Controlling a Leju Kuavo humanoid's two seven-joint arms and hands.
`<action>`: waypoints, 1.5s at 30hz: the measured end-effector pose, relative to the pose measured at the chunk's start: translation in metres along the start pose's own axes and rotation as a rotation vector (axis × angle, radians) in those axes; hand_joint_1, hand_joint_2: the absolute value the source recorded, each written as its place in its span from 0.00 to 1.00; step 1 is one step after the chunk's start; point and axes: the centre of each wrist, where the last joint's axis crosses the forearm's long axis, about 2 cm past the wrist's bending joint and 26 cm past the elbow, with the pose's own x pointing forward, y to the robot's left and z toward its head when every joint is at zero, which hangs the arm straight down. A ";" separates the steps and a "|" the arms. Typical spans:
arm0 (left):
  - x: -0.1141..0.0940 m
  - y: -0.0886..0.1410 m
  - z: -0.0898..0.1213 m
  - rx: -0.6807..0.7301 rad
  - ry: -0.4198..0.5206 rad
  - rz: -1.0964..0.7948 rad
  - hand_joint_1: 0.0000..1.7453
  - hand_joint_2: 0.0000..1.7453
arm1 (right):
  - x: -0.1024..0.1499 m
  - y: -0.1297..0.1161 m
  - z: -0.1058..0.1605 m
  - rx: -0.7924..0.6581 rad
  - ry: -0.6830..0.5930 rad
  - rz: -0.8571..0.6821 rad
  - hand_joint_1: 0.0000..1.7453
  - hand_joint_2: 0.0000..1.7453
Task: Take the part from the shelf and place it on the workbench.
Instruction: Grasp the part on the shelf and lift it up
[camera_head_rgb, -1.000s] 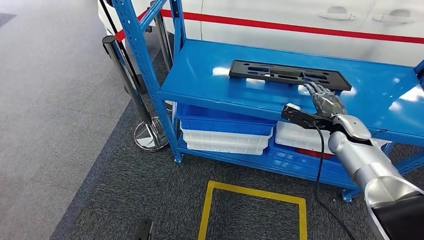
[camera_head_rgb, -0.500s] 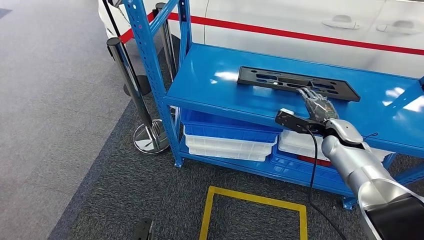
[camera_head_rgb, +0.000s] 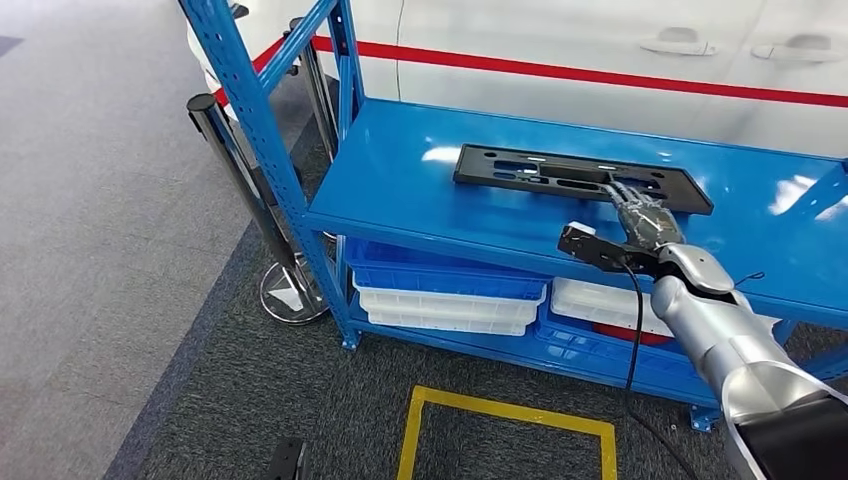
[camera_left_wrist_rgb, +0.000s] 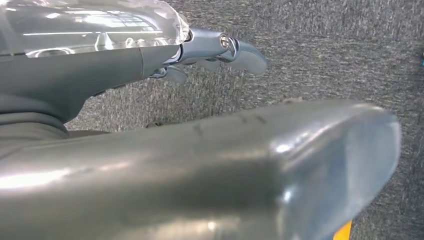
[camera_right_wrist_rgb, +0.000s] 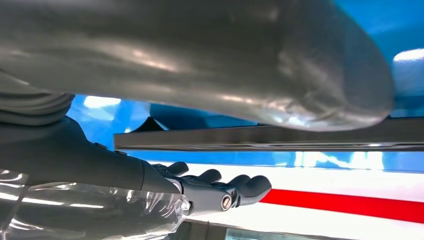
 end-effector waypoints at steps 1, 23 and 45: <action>-0.001 0.000 0.001 0.000 0.003 0.000 0.00 0.00 | 0.000 0.001 0.000 0.003 0.000 0.002 0.00 0.00; -0.004 0.001 0.002 0.003 0.004 -0.002 0.00 0.00 | 0.004 0.000 -0.001 -0.015 -0.027 -0.004 0.00 0.50; -0.005 -0.001 0.002 -0.043 -0.038 0.060 0.00 0.00 | 0.022 0.018 0.000 0.183 -0.011 -0.122 0.00 0.00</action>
